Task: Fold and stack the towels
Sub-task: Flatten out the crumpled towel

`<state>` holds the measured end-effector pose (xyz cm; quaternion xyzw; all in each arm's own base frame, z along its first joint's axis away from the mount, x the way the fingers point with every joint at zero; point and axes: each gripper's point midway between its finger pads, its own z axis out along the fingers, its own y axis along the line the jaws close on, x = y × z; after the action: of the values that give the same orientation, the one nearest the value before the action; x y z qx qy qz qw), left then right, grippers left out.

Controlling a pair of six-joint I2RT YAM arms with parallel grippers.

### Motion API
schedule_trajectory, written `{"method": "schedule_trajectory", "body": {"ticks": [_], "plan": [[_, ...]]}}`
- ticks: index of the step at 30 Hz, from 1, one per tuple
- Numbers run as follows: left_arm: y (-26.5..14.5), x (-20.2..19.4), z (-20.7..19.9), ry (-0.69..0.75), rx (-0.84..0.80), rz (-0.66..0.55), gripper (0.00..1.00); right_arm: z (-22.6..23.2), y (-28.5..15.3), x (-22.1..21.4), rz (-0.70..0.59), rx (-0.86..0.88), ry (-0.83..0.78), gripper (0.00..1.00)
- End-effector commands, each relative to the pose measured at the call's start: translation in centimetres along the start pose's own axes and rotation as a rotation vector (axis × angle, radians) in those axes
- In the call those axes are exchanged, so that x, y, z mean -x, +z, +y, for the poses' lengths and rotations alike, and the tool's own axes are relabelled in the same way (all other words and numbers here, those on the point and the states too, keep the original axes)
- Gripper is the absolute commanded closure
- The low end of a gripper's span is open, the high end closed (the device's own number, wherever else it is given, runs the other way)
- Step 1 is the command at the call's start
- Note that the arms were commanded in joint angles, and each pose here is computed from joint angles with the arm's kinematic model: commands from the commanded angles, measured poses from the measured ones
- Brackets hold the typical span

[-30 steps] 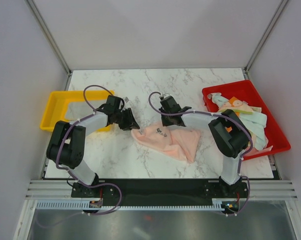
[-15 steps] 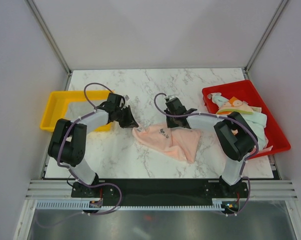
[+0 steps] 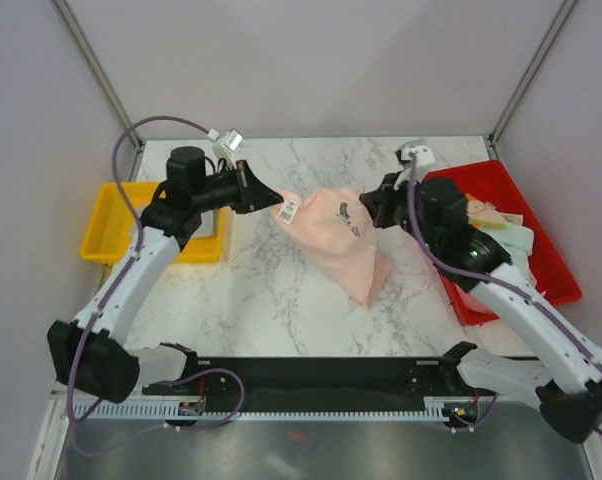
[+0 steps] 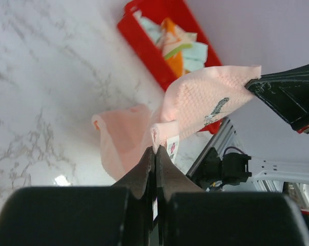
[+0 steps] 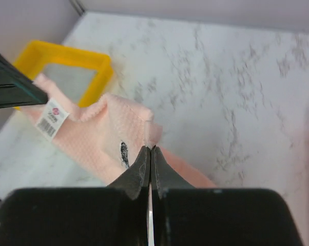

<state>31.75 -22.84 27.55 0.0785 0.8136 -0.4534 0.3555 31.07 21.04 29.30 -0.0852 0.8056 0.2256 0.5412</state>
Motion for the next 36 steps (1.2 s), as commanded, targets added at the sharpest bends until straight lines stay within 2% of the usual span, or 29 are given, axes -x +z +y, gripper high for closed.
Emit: {"method": "schedule_trajectory", "body": {"ticks": [1,6,10,16,17,18,19,20,21,22,25,26,27,28,29,30,32,33,35,36], "plan": [[-4.6,1.2,-7.5,0.152,-0.19,-0.078,0.98,3.8,-7.0,4.8,-0.165,0.213,-0.048,1.0],[-11.8,0.4,-16.4,0.184,-0.438,-0.238,0.98,6.7,-14.5,8.5,-0.328,0.407,0.064,1.0],[-15.5,1.0,-20.9,0.222,-0.542,-0.319,0.98,8.2,-18.9,11.8,-0.446,0.505,0.129,1.0],[-15.9,3.3,-22.5,0.242,-0.546,-0.354,0.98,8.3,-20.7,16.7,-0.551,0.473,0.149,1.0],[-15.0,3.3,-21.4,0.206,-0.491,-0.325,0.98,8.3,-20.4,16.9,-0.548,0.464,0.143,1.0],[-14.3,4.2,-20.6,0.23,-0.439,-0.355,0.98,8.3,-19.9,17.0,-0.541,0.455,0.136,1.0],[-14.2,4.8,-20.4,0.24,-0.407,-0.367,0.98,7.7,-18.0,16.6,-0.516,0.402,0.137,1.0],[-12.6,5.0,-18.7,0.211,-0.345,-0.338,0.98,7.2,-16.8,16.1,-0.499,0.369,0.143,1.0],[-11.7,5.7,-17.3,0.221,-0.28,-0.362,0.98,6.6,-14.5,14.7,-0.452,0.33,0.141,1.0],[-10.7,6.0,-16.0,0.211,-0.23,-0.361,0.98,5.7,-13.2,14.5,-0.461,0.274,0.144,1.0],[-7.3,7.2,-10.7,0.21,-0.045,-0.367,0.98,3.2,-8.0,12.4,-0.41,0.119,0.116,1.0],[-5.2,7.5,-7.7,0.196,0.028,-0.341,0.98,2.6,-6.5,11.8,-0.389,0.088,0.078,1.0],[-4.3,8.2,-6.4,0.198,0.055,-0.352,0.98,2.3,-3.3,10.3,-0.33,0.064,0.05,1.0],[-3.4,8.6,-5.5,0.202,0.064,-0.349,0.98,2.1,-1.8,10.4,-0.334,0.064,0.041,1.0],[-1.2,8.7,-2.6,0.182,0.094,-0.309,0.98,1.4,-0.2,10.2,-0.319,0.065,0.029,1.0],[-0.4,9.3,-1.8,0.181,0.095,-0.31,0.98,0.7,3.0,8.7,-0.271,0.051,0.023,1.0],[1.1,11.5,0.5,0.18,0.102,-0.347,0.98,-1.4,6.0,9.5,-0.301,0.028,0.024,1.0],[3.2,12.2,2.9,0.157,0.119,-0.329,0.98,-2.6,9.1,8.5,-0.265,0.005,0.018,1.0],[4.7,13.9,4.9,0.151,0.096,-0.33,0.98,-4.4,11.9,9.0,-0.272,0.029,0.014,1.0],[5.5,15.5,5.1,0.159,0.077,-0.338,0.98,-5.3,14.8,8.3,-0.243,0.03,0.01,1.0]]}}
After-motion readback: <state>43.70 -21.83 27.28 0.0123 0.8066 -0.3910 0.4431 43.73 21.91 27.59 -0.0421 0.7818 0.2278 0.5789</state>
